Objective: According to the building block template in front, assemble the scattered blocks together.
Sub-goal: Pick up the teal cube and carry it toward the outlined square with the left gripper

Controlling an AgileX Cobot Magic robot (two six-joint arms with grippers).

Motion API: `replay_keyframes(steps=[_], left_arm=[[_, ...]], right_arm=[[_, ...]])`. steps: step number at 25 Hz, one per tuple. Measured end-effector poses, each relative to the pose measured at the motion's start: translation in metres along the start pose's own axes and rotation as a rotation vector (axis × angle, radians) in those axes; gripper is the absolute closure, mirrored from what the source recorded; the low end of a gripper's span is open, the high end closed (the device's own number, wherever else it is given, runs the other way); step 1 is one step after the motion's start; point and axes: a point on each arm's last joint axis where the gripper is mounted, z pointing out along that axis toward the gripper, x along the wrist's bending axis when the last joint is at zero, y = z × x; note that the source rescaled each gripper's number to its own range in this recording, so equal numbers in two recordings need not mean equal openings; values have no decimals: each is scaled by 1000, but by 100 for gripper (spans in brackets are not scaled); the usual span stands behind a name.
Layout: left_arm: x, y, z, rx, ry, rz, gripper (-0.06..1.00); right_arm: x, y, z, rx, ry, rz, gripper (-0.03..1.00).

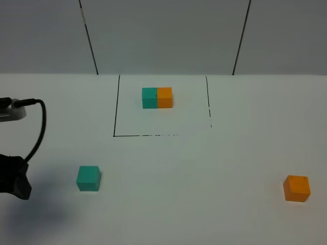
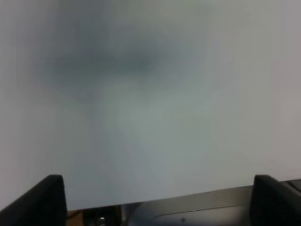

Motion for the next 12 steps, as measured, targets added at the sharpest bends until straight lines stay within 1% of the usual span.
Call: replay_keyframes(steps=[3,8,12], left_arm=[[-12,10,12,-30,32,29,20],[-30,26,36,-47,39,35,20],[-36,39,56,-42,39,35,13]], right_arm=[[0,0,0,0,0,0,16],[0,0,0,0,0,1,16],[0,0,0,0,0,1,16]])
